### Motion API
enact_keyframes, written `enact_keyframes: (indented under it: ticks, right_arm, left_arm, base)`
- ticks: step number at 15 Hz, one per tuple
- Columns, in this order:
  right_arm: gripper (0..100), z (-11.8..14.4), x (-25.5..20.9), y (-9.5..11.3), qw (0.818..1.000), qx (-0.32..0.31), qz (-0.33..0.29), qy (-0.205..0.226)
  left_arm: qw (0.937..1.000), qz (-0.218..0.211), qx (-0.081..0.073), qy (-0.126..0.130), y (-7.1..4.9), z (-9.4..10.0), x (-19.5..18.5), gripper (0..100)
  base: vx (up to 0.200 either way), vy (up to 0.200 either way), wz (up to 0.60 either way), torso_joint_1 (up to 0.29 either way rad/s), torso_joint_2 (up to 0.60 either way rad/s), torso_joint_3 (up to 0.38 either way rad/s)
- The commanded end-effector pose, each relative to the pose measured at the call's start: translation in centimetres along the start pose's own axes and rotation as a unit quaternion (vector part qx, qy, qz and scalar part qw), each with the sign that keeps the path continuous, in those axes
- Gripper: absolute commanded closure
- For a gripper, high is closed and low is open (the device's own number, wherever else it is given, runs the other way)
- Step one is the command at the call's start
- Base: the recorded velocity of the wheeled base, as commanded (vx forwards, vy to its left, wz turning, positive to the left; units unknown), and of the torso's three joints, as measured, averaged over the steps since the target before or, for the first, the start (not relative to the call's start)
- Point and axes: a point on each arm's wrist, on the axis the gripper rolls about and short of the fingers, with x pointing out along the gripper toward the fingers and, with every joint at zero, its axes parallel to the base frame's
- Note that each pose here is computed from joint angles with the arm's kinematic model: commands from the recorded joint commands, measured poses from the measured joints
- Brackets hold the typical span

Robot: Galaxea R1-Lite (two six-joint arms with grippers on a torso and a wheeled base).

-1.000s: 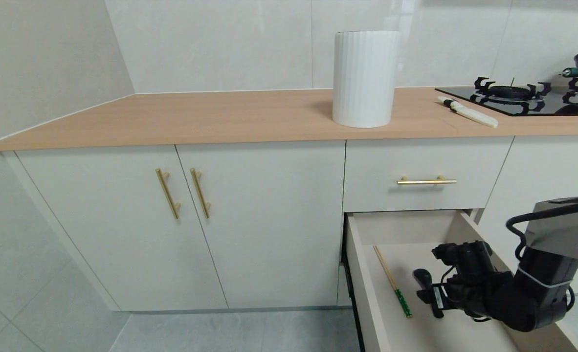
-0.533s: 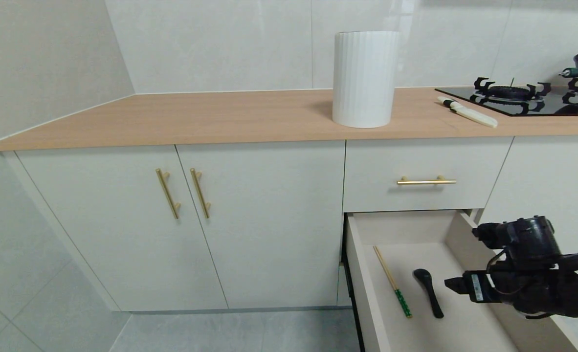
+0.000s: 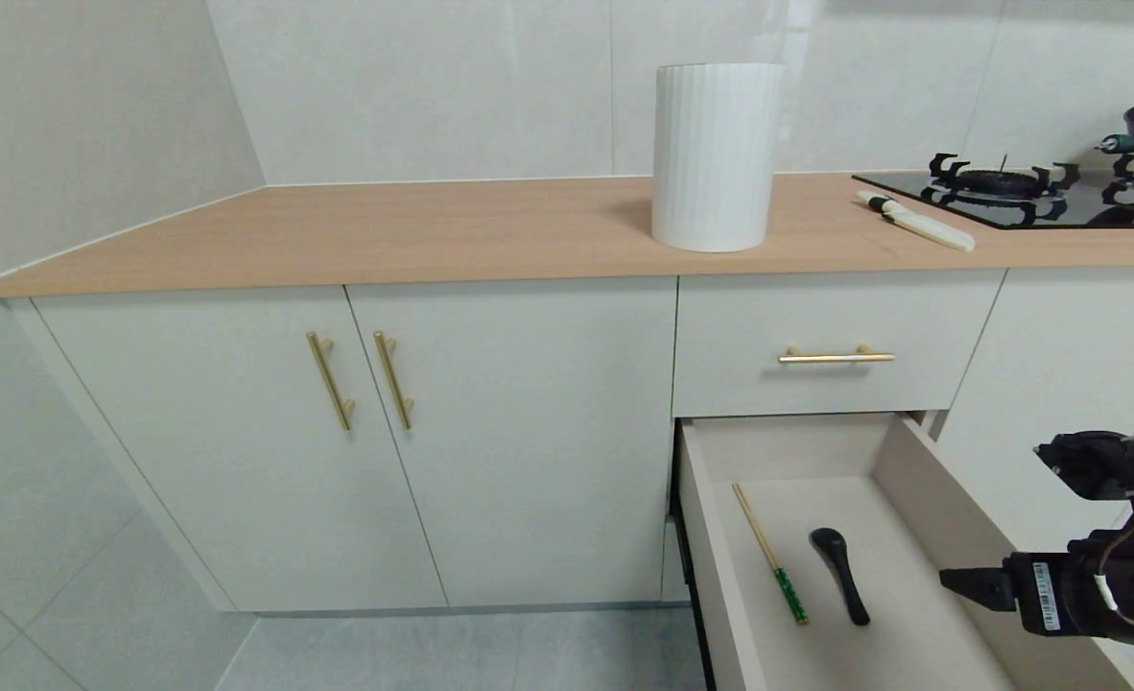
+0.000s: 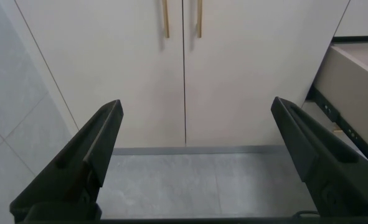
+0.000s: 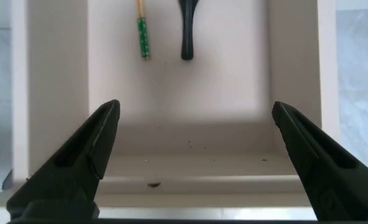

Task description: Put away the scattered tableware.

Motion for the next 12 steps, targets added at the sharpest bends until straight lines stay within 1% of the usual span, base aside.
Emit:
enact_keyframes:
  ticks: [1, 5, 9, 12]
  right_arm:
    - [0, -0.4, -0.6, 0.4, 1.0, -0.009, 0.012, -0.005]
    - [0, -1.3, -0.5, 1.0, 0.999, -0.027, 0.024, 0.008]
    - [0, -2.2, 0.6, 1.2, 0.998, -0.038, 0.02, 0.044]
    - [0, -2.9, 2.4, 1.5, 0.995, -0.046, 0.011, 0.09]
  left_arm:
    - [1.0, 0.0, 0.0, 0.0, 0.0, 0.0, 0.0, 0]
    - [1.0, 0.0, 0.0, 0.001, 0.0, 0.0, 0.0, 0]
    - [1.0, 0.0, 0.0, 0.0, 0.0, 0.0, 0.0, 0]
    - [1.0, 0.0, 0.0, 0.0, 0.0, 0.0, 0.0, 0]
  base:
    - [-0.2, 0.0, 0.0, 0.002, 0.01, -0.002]
    - [-0.2, 0.0, 0.0, 0.001, 0.0, 0.007]
    - [-0.2, 0.0, 0.0, -0.001, 0.0, 0.002]
    - [0.0, 0.0, 0.0, 0.0, 0.0, 0.0]
